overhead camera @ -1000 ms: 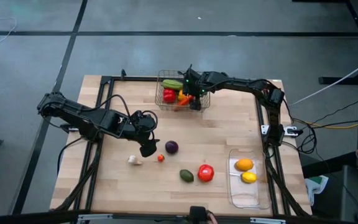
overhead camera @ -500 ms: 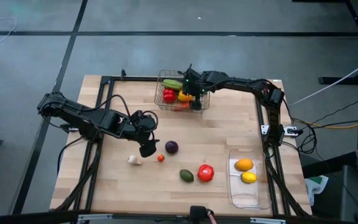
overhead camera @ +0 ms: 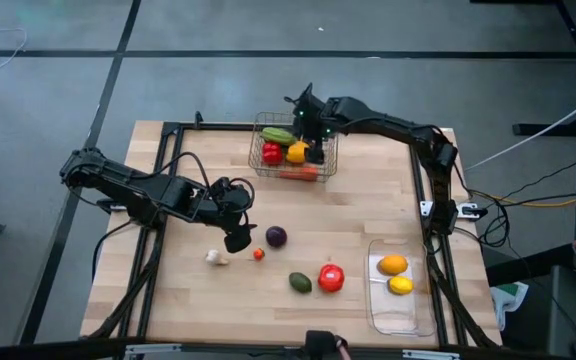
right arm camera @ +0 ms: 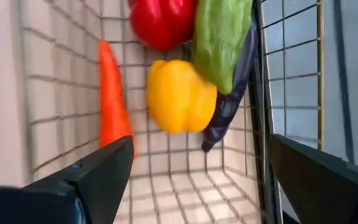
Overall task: Sort produce into baskets
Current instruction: Put the white garlic into the wire basket
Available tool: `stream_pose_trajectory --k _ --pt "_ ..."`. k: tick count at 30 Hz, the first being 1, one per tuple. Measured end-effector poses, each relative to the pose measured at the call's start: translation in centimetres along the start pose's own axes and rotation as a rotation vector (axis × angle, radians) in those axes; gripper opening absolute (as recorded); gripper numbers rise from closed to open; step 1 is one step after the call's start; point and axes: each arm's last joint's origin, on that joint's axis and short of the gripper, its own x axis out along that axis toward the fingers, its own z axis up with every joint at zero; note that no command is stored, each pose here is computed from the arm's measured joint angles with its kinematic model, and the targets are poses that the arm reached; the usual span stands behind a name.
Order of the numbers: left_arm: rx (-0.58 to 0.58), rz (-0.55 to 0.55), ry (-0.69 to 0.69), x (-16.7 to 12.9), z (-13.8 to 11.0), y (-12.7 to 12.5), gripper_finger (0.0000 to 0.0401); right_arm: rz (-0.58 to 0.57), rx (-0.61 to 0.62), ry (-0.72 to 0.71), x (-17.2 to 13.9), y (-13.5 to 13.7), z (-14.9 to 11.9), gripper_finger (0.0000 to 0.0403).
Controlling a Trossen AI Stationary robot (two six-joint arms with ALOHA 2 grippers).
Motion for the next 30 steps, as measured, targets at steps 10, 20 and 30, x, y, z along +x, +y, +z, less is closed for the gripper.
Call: stream_pose_trajectory --k 10,20,30 --pt "0.013 -0.004 0.005 -0.1 -0.2 -0.2 0.0335 0.15 0.018 -0.049 -5.8 1.2 1.3 0.0367" --pt "0.032 0.023 0.154 -1.0 -2.5 -0.6 0.0335 0.217 -0.123 -0.078 -7.0 7.1 2.8 0.0367" --pt "0.106 0.069 0.312 -0.7 -6.9 -1.4 0.0335 0.296 -0.241 -0.007 -8.1 13.1 2.8 0.0367"
